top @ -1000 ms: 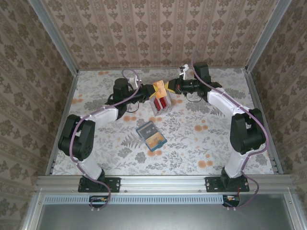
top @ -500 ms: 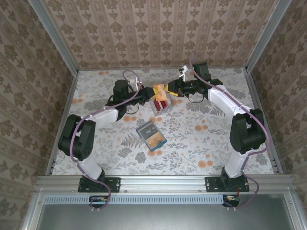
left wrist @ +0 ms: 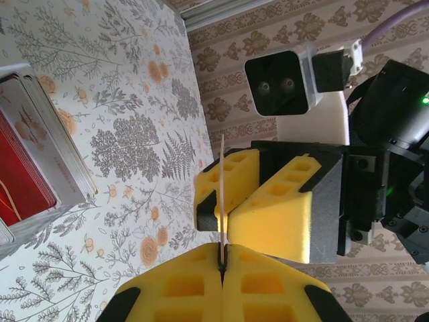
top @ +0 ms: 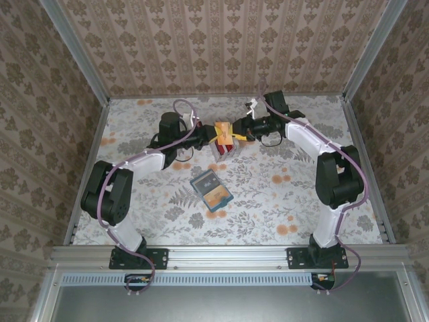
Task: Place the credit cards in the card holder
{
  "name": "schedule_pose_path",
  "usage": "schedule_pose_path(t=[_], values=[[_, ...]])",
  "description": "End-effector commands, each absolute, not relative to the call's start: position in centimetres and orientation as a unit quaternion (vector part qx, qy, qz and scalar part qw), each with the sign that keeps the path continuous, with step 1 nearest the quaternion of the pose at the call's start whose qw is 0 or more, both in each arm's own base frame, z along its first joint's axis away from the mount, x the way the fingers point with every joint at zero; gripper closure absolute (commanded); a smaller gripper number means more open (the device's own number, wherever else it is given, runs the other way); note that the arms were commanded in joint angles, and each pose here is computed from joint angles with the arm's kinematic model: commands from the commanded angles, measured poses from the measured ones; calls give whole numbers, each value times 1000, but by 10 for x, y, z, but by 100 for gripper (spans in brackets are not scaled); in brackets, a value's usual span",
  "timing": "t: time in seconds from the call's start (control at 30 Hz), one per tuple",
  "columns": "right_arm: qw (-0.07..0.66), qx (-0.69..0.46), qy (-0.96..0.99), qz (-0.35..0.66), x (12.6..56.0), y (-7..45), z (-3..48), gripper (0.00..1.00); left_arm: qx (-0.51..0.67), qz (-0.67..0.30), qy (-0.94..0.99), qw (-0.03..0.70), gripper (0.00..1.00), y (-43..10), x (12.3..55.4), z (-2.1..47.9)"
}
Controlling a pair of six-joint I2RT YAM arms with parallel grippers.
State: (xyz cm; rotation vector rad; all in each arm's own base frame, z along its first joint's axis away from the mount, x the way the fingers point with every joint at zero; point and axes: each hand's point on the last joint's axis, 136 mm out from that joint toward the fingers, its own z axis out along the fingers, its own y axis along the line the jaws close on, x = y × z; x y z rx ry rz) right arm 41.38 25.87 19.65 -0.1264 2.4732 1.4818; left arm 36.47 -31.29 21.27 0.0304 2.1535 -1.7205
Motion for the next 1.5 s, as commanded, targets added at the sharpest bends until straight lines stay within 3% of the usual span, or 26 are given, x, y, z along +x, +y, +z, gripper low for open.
schedule_pose_path(t=[0.0, 0.07, 0.17, 0.27, 0.37, 0.43, 0.67, 0.83, 1.1, 1.47], values=[[121, -69, 832, 538, 409, 269, 212, 73, 47, -622, 753, 208, 100, -317, 359, 233], [121, -73, 827, 545, 407, 271, 216, 77, 48, -622, 754, 207, 100, -317, 359, 233], [121, -73, 827, 544, 405, 270, 216, 92, 45, -620, 756, 206, 100, -317, 360, 230], [122, -71, 835, 531, 401, 267, 212, 97, 40, -606, 767, 205, 99, -315, 362, 221], [124, -63, 851, 507, 395, 259, 202, 99, 36, -560, 802, 206, 85, -306, 364, 199], [123, -60, 867, 479, 387, 253, 190, 99, 39, -515, 832, 202, 82, -298, 361, 178], [109, -48, 916, 382, 343, 228, 131, 99, 66, -375, 906, 184, 82, -264, 345, 111], [101, -37, 929, 354, 323, 218, 106, 99, 128, -306, 930, 159, 83, -274, 321, 82], [101, -28, 934, 342, 320, 213, 96, 99, 219, -170, 949, 150, 84, -286, 306, 59], [103, -28, 932, 346, 320, 214, 98, 99, 242, -98, 958, 117, 89, -280, 315, 18]])
